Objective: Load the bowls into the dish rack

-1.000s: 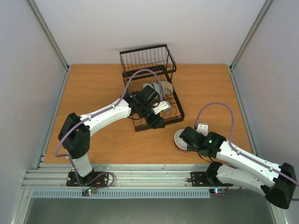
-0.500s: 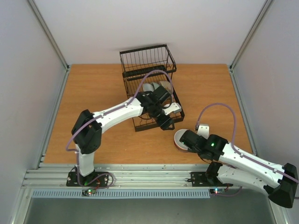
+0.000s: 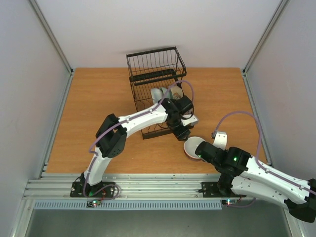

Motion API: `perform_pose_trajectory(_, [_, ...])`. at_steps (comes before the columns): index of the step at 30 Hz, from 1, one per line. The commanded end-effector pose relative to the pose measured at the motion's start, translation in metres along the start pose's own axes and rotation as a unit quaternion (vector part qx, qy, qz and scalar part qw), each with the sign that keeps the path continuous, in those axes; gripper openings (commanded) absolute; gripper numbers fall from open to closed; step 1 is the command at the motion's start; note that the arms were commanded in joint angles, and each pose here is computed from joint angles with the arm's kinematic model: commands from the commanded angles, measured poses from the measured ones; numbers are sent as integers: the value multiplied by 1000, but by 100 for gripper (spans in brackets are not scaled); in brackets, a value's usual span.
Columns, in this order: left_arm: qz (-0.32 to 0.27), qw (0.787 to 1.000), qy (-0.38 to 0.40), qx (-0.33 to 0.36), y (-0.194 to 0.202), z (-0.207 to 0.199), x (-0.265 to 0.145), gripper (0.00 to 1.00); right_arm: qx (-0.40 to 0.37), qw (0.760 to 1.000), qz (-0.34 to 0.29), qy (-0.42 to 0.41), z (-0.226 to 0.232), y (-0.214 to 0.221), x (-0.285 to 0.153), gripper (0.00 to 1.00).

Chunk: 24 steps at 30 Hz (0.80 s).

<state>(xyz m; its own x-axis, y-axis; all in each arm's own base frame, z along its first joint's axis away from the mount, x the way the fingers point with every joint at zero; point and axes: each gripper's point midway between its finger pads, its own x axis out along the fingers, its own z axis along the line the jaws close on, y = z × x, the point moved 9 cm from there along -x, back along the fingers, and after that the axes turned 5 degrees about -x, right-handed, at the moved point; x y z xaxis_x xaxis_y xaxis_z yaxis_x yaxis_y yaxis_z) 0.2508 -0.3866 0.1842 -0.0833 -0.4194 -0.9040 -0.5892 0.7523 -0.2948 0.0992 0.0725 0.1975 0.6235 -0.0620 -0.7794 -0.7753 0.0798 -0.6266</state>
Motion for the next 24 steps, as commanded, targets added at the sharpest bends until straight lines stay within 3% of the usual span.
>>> perform_pose_trajectory(1, [26, 999, -17, 6, 2, -10, 7, 59, 2, 1000, -16, 15, 1, -3, -1, 26])
perform_pose_trajectory(19, [22, 999, 14, 21, -1, -29, 11, 57, -5, 1000, -14, 17, 3, -4, 0, 26])
perform_pose_trajectory(24, [25, 999, 23, 25, -1, -34, 19, 47, -9, 1000, -12, 19, 5, -4, 1, 26])
